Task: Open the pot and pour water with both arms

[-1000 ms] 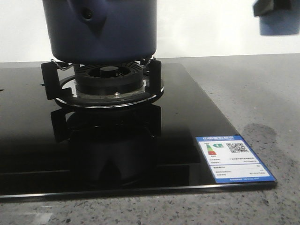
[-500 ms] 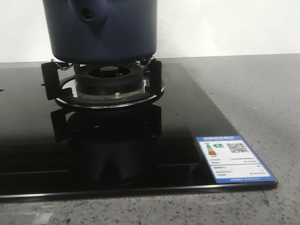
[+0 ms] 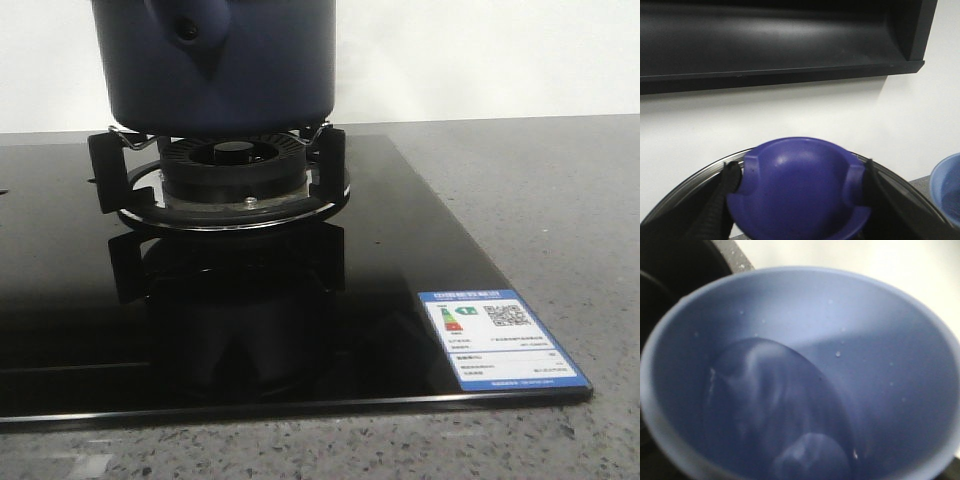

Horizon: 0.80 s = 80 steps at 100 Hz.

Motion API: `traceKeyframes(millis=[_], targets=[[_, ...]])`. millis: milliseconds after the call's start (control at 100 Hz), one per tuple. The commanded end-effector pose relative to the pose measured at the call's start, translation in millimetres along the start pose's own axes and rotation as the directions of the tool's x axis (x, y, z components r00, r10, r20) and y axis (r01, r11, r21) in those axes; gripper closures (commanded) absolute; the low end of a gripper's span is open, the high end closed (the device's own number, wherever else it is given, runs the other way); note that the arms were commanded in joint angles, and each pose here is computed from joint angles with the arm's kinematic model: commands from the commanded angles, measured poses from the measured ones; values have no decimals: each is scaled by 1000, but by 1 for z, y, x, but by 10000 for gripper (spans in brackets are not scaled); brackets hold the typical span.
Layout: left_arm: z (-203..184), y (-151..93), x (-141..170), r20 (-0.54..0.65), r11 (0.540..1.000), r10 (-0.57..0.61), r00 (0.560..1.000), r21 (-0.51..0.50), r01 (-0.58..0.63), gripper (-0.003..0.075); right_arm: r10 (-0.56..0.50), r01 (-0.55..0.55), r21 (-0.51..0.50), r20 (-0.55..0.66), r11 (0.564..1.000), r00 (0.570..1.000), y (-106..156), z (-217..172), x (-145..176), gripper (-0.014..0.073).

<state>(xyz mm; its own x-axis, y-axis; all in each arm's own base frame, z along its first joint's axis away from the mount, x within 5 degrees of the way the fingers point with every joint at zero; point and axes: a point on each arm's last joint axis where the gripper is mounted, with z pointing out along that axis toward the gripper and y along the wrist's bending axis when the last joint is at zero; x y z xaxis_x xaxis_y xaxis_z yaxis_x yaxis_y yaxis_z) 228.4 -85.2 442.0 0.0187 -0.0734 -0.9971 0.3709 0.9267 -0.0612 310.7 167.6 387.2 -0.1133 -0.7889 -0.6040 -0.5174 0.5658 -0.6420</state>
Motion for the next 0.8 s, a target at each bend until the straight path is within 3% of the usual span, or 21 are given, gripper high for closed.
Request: traceKeyframes(millis=[0,430,790], targets=[[-12,2,-28,141,999,1,990,-35,4,334,-104,93,111,97,989,990,-15,-18,-19,270],[-12,2,-28,135,999,1,991,-32,4,334,-359,344,210,38,915,932,-9,-6,-26,270],[-12,2,-28,135,999,1,991,-32,4,334,-514,495,305,-20,814,858,-17,-8,-28,270]])
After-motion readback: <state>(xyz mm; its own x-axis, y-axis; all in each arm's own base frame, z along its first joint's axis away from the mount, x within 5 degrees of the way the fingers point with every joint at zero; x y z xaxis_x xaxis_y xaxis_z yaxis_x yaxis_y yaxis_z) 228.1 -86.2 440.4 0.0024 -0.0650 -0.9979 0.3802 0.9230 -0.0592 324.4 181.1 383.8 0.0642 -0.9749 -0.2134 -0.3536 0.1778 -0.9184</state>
